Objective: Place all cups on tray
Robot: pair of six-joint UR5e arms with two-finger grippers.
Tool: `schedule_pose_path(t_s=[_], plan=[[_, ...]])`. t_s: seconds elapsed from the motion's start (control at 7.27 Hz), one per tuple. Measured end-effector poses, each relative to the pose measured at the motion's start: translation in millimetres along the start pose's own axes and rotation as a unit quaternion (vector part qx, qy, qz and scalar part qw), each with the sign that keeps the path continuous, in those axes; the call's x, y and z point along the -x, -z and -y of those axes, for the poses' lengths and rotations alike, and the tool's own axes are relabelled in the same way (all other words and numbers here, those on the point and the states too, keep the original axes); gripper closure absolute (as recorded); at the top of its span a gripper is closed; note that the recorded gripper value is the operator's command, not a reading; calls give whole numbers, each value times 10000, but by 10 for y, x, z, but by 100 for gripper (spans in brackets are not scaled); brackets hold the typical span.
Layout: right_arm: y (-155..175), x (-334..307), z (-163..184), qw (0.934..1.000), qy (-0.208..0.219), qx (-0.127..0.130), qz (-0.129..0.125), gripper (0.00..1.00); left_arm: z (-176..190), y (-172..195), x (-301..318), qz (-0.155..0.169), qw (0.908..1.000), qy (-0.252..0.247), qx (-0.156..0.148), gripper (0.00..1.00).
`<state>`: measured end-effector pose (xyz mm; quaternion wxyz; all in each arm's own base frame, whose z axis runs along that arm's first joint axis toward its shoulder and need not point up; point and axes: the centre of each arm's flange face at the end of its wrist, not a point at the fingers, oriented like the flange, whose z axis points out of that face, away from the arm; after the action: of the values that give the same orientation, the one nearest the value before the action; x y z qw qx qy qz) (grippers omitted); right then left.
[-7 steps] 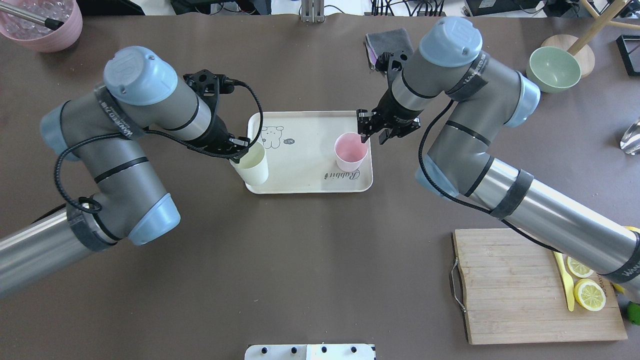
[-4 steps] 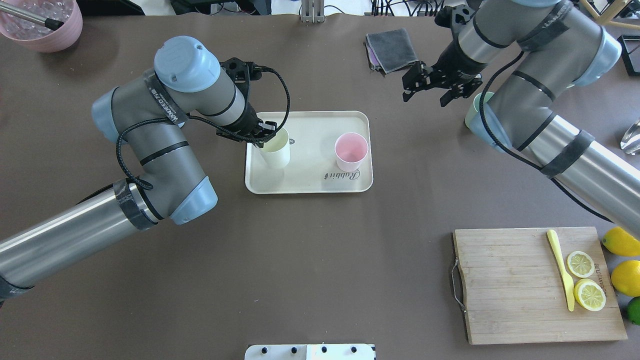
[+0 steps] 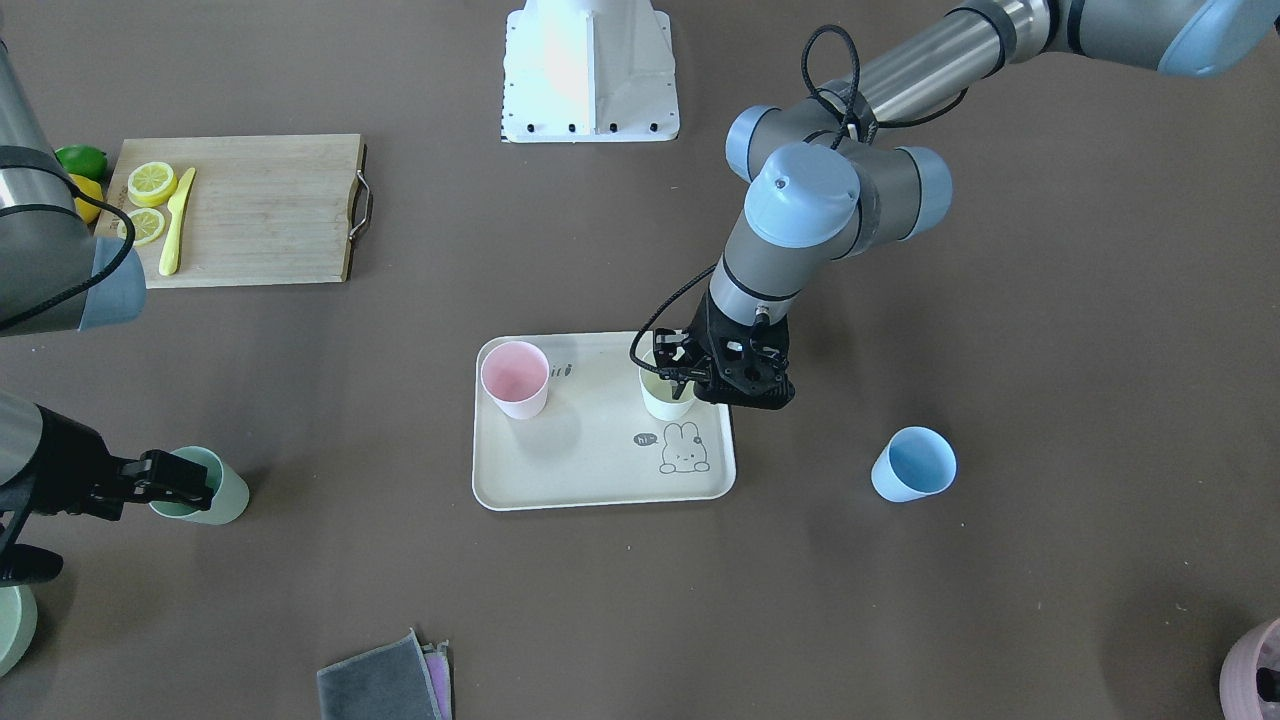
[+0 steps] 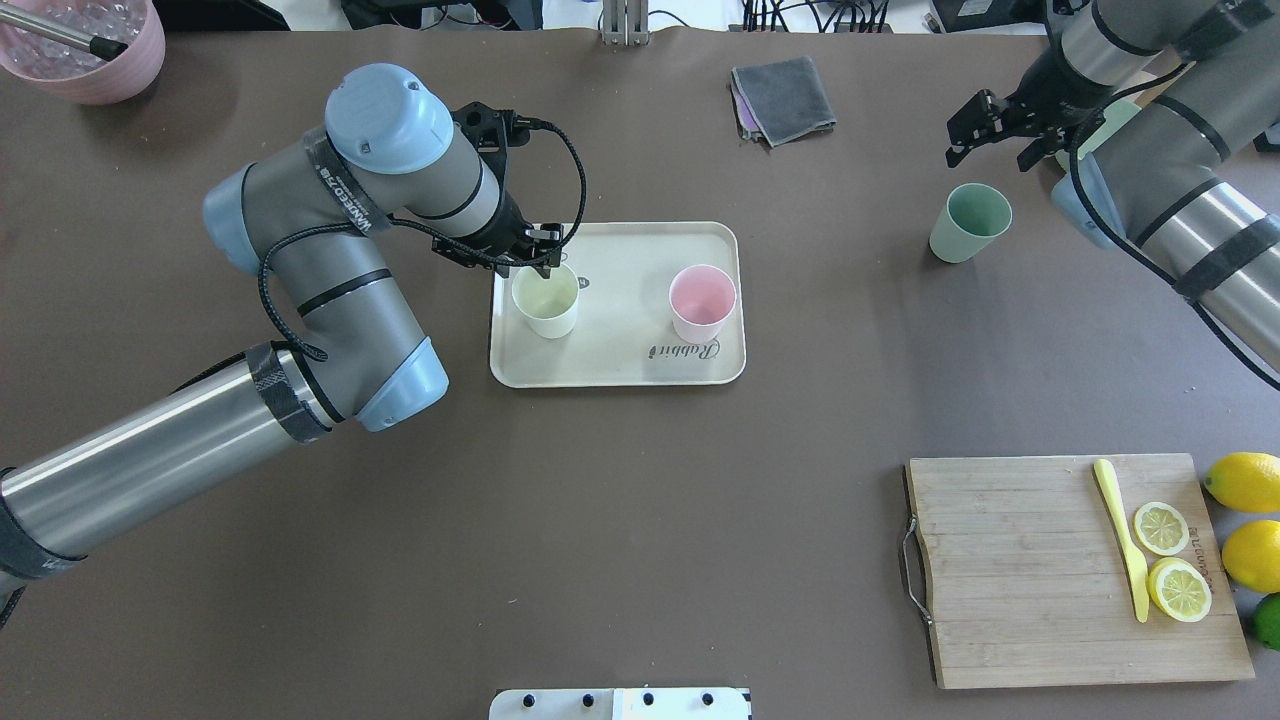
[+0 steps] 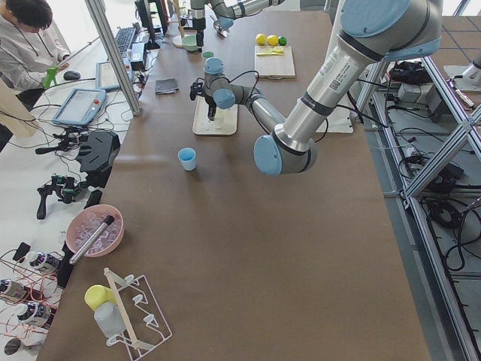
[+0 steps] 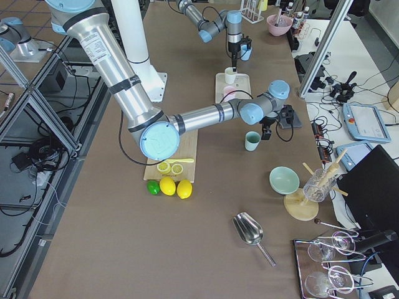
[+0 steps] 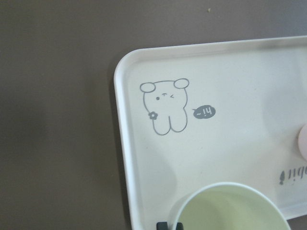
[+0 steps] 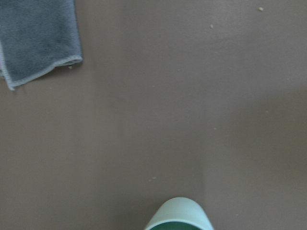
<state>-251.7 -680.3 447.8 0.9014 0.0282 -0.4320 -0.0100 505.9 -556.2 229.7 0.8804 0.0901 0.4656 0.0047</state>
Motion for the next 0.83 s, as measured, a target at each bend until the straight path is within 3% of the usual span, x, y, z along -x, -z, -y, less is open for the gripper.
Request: schedule_pose_path(t_s=[0.41, 0.55, 0.69, 0.83], plan=[[-363, -216, -114, 9994, 94, 178, -289, 1, 135, 74, 65, 32, 9999, 94, -87, 2], [-467, -247, -196, 9991, 118, 260, -305, 28, 149, 84, 56, 28, 9998, 158, -96, 2], [-526, -286, -254, 9989, 122, 325, -300, 99, 160, 92, 35, 19, 9997, 210, -102, 2], [-559, -304, -284, 9988, 120, 372, -288, 100, 177, 103, 31, 19, 9996, 240, -112, 2]])
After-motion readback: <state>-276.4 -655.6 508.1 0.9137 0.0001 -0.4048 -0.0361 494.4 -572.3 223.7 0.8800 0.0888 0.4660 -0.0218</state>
